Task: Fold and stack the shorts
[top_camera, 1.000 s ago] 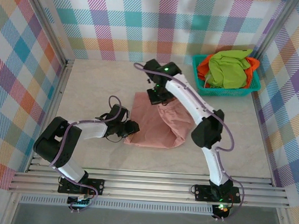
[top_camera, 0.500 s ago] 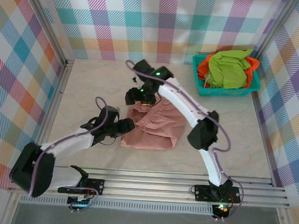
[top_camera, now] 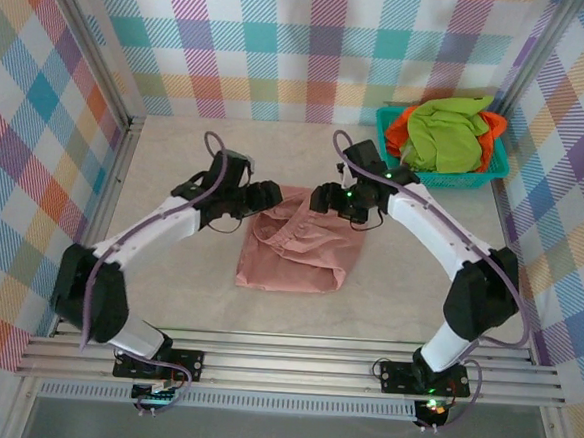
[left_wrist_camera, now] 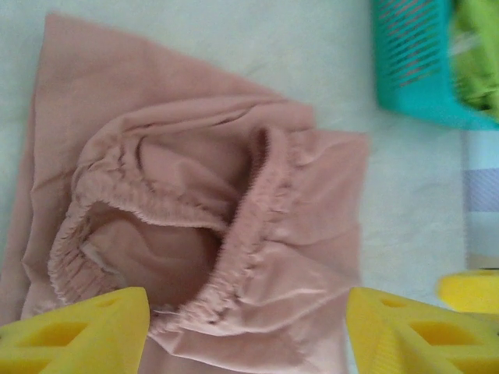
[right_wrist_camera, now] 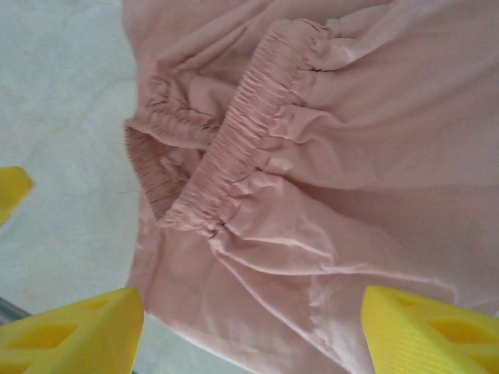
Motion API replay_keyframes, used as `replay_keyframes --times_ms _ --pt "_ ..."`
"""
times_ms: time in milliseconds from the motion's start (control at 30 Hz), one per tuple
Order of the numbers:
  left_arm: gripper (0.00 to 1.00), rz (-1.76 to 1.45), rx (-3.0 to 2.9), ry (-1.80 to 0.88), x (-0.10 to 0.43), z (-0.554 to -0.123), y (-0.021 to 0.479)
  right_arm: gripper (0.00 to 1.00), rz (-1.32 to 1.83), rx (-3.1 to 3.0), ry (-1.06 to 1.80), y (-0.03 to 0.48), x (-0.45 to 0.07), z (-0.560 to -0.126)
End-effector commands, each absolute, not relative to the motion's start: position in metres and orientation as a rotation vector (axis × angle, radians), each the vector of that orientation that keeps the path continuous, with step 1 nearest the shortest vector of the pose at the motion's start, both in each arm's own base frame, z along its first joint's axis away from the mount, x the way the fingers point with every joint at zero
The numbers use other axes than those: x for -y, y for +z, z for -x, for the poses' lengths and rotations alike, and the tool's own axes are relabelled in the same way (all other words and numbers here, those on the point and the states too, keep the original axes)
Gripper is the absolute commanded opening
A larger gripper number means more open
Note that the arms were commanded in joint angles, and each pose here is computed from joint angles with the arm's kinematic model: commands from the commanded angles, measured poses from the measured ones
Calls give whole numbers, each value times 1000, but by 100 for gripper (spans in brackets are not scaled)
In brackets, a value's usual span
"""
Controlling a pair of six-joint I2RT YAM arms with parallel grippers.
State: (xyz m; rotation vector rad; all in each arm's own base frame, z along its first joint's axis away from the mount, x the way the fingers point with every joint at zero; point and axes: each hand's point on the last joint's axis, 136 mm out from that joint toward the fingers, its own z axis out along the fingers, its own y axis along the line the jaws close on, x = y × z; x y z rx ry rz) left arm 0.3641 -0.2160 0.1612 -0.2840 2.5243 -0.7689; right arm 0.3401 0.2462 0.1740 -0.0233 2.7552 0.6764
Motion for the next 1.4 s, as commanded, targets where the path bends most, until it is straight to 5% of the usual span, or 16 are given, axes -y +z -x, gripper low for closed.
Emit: replay_keyframes --times_ms 0,500,867,967,1200,1367 --pt "64 355 -2632 -657 204 -367 125 73 17 -2683 592 180 -249 -375" --pt "50 435 -2745 -546 195 -401 61 65 -31 -2853 256 101 -266 -451" --pt "21 430 -2784 -575 201 -398 44 57 68 -2930 209 65 -287 -442" --pt "19 428 -2783 -581 201 -398 44 47 80 -2952 196 56 -289 -438" --pt "9 407 -2758 -617 204 -399 57 3 88 -2929 216 66 -293 -439" --pt "2 381 -2727 -626 205 -402 76 0 100 -2835 264 104 -294 -444"
